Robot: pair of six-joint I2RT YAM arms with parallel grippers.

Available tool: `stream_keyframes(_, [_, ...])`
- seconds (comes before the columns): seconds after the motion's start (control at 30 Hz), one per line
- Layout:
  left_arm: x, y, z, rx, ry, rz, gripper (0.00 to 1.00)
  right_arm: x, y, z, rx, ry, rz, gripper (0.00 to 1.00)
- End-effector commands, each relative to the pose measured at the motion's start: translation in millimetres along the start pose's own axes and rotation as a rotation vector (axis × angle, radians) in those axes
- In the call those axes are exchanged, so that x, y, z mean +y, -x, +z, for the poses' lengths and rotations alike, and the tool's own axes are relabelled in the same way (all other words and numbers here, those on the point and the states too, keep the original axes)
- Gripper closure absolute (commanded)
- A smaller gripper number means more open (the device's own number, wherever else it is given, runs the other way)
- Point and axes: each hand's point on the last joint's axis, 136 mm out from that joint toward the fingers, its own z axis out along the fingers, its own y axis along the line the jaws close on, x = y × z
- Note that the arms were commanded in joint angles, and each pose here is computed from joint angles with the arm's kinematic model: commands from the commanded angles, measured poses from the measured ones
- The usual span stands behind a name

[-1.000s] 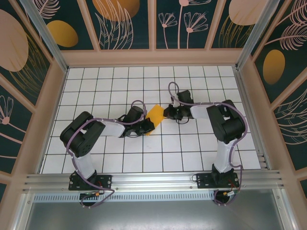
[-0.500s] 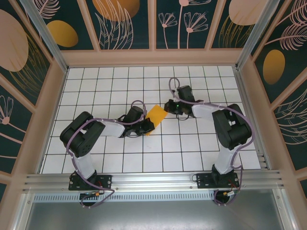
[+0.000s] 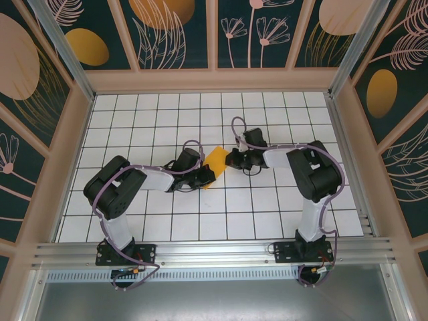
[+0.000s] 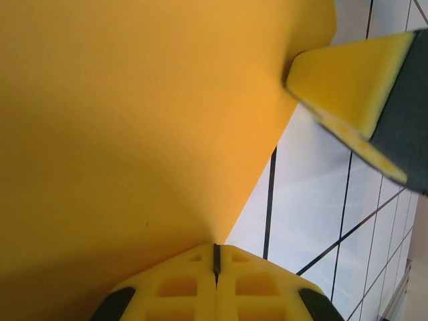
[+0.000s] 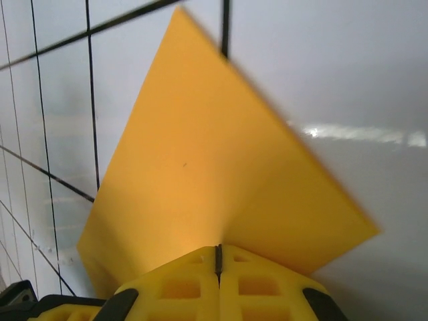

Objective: Fold a paper plane with a square sheet of paper (pick it up from the middle)
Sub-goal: Fold the triangle a second time at the center of the table.

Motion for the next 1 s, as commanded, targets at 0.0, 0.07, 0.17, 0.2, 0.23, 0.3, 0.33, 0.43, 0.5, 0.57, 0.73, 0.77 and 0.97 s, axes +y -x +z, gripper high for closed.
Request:
stream_keyframes(0.0, [55.9, -29.1, 0.4, 0.072, 0.18, -0.059, 1.0, -55.8, 42.5, -14.5, -0.122, -0.146, 0.05, 1.0])
stream_keyframes(0.07, [57.3, -29.7, 0.6, 0.071, 0.181, -0.06, 1.0, -58.6, 57.5, -25.9, -0.168, -0.173, 0.048, 1.0])
stream_keyframes(0.17, [55.5, -29.2, 1.4, 0.069, 0.173, -0.061, 1.0, -27.4, 64.9, -38.3, -0.193, -0.113, 0.011, 1.0])
stream_keyframes(0.2, [54.7, -28.2, 1.6, 0.067, 0.171, -0.06, 1.0, -14.6, 63.2, -40.6, -0.194, -0.093, -0.007, 1.0])
stream_keyframes(0.23, [53.6, -27.1, 1.5, 0.064, 0.168, -0.059, 1.0, -2.4, 58.8, -41.3, -0.191, -0.08, -0.028, 1.0])
stream_keyframes(0.3, [53.4, -26.5, 1.7, 0.062, 0.169, -0.056, 1.0, 14.5, 46.8, -39.2, -0.173, -0.052, -0.05, 1.0])
stream_keyframes(0.33, [53.1, -26.3, 1.8, 0.062, 0.169, -0.056, 1.0, 21.1, 39.1, -36.0, -0.154, -0.032, -0.051, 1.0])
stream_keyframes(0.43, [51.6, -24.8, 1.3, 0.058, 0.166, -0.053, 1.0, 34.2, 14.8, -20.7, -0.085, 0.011, -0.047, 1.0])
stream_keyframes(0.5, [50.6, -24.5, 1.0, 0.055, 0.163, -0.05, 1.0, 37.8, 2.4, -10.2, -0.047, 0.018, -0.044, 1.0])
stream_keyframes(0.57, [48.8, -23.3, 0.5, 0.052, 0.159, -0.047, 1.0, 38.7, -7.3, -0.3, -0.013, 0.031, -0.037, 1.0])
stream_keyframes(0.73, [46.9, -21.4, 0.9, 0.054, 0.164, -0.025, 1.0, 23.9, -22.4, 15.5, 0.052, 0.01, -0.015, 1.0])
stream_keyframes(0.77, [46.0, -21.4, 0.7, 0.054, 0.161, -0.021, 1.0, 20.1, -24.5, 16.9, 0.059, -0.003, -0.013, 1.0])
stream_keyframes(0.97, [29.2, -19.3, -3.9, 0.054, 0.101, 0.026, 1.0, -8.5, -34.7, 19.6, 0.089, -0.095, 0.007, 1.0])
